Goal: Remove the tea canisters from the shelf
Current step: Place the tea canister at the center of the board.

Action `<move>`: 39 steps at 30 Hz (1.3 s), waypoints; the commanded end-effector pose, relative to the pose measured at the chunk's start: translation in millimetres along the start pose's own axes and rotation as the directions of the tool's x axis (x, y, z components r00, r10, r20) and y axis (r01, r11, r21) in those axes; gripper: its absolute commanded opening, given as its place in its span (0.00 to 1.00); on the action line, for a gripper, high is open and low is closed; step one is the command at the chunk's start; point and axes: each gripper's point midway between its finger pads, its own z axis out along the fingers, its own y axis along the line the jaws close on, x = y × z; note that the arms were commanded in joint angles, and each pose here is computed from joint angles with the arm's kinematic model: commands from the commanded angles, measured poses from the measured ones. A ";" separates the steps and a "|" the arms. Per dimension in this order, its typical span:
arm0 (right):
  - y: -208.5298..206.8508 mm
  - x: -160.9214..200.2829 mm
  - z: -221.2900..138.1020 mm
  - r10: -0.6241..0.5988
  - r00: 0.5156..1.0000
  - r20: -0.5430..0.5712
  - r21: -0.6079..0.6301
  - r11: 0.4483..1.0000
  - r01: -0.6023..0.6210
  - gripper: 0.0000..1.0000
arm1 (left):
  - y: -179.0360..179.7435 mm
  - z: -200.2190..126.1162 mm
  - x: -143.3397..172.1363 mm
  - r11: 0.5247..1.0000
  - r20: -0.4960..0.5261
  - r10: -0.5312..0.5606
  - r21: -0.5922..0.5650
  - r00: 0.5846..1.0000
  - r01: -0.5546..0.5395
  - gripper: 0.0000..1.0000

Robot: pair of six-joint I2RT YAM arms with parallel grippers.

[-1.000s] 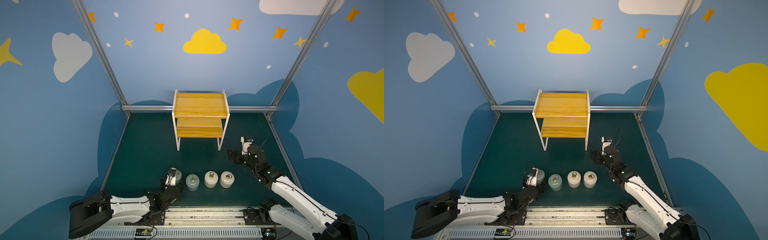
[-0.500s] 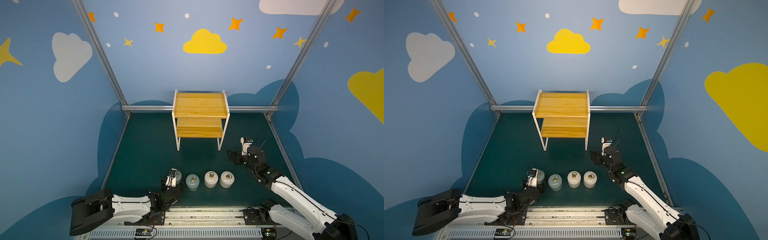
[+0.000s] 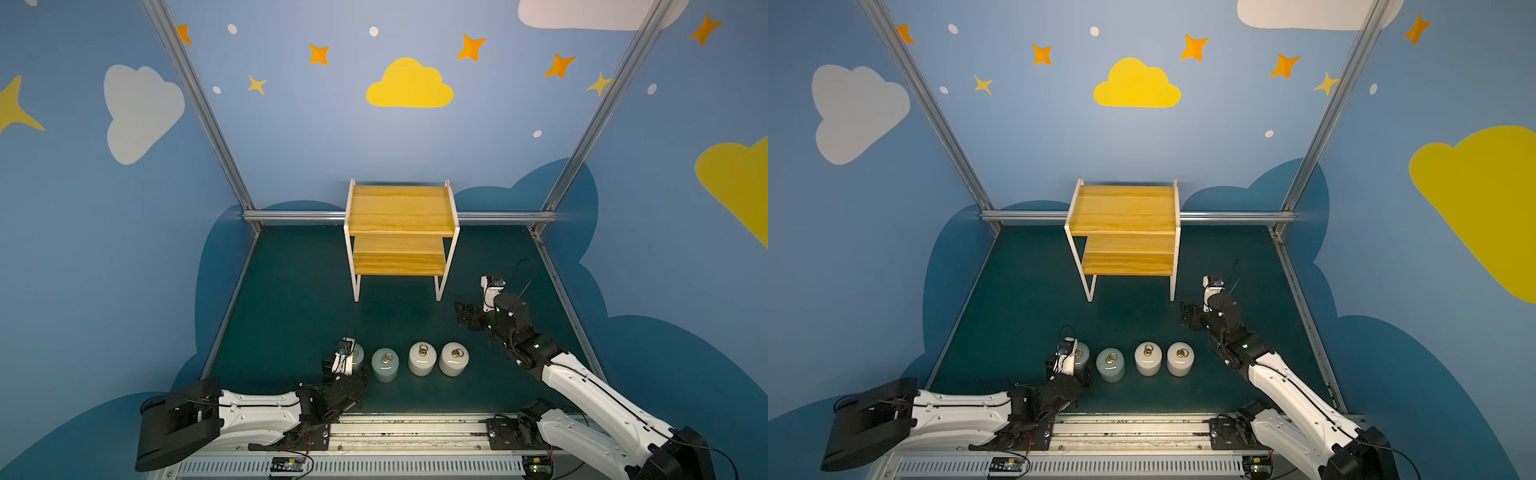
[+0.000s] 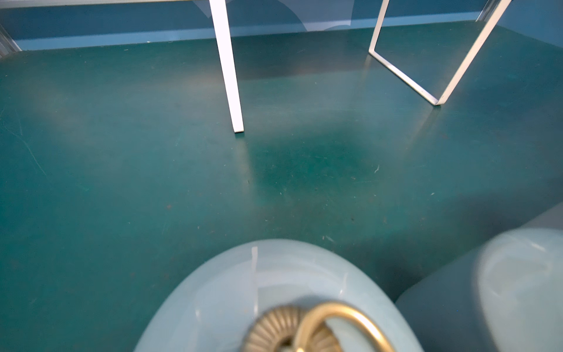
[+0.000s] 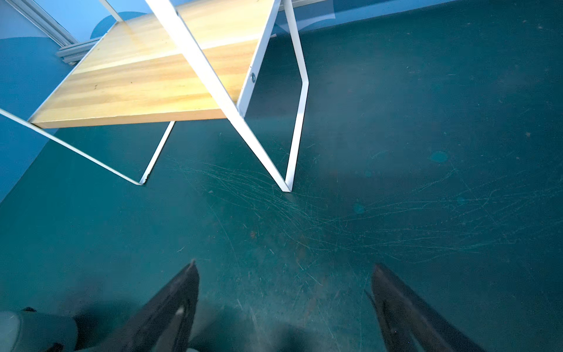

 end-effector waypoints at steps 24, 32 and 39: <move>-5.8 3.9 0.4 0.008 1.000 0.000 0.013 1.000 -0.008 0.91 | -3.1 -10.9 -8.2 0.999 -0.011 -0.036 0.015 0.999 0.036 0.85; -6.3 5.0 0.4 0.009 1.000 -0.001 0.013 1.000 -0.009 0.91 | -7.6 -13.8 -14.4 0.999 -0.009 -0.037 0.036 0.999 0.038 0.86; -5.9 4.9 1.5 0.009 1.000 -0.003 0.011 1.000 -0.009 0.91 | -8.1 -16.3 -21.1 0.999 -0.003 -0.030 0.036 1.000 0.030 0.87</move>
